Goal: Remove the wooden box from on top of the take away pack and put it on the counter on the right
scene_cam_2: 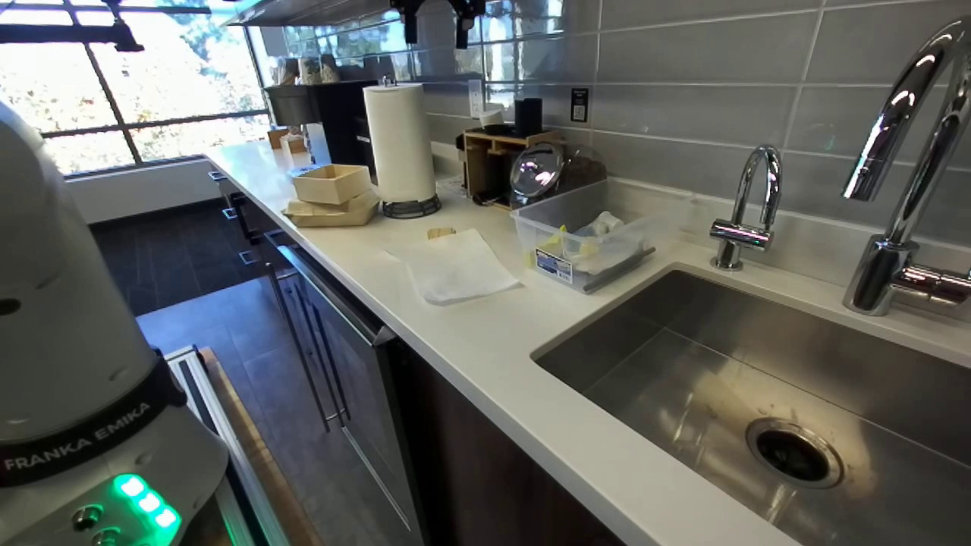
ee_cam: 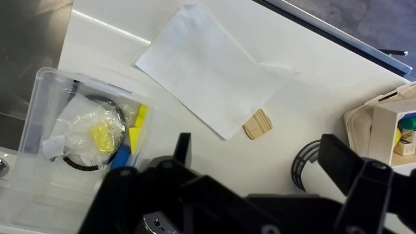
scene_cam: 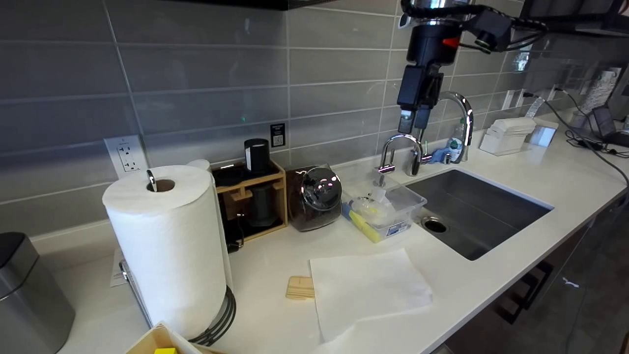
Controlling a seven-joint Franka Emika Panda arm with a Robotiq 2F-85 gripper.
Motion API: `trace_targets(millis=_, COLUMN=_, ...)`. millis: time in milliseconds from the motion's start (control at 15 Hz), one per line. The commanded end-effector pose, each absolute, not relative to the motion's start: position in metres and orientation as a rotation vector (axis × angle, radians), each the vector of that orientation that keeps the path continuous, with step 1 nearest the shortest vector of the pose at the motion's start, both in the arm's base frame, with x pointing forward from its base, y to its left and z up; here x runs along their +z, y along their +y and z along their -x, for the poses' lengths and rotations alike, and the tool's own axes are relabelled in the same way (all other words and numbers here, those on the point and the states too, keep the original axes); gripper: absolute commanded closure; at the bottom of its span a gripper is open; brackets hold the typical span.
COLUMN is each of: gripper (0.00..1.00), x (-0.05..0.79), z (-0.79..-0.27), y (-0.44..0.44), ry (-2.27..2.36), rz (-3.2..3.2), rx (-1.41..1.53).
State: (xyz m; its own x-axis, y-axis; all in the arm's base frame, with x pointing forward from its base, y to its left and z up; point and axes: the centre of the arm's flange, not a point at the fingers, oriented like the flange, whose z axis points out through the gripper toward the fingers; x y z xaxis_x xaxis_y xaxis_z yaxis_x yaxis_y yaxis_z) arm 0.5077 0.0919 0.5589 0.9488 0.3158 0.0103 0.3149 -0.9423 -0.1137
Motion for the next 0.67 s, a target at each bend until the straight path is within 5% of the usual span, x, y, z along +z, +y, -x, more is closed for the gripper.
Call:
trace_targets(millis=0, gripper=0.0, x=0.559, z=-0.508, y=0.094, ry=-0.49, rz=2.988, rx=0.011)
trace_targets(millis=600, gripper=0.0, x=0.542, z=-0.486, y=0.155, ry=-0.142, rz=2.825, rx=-0.167)
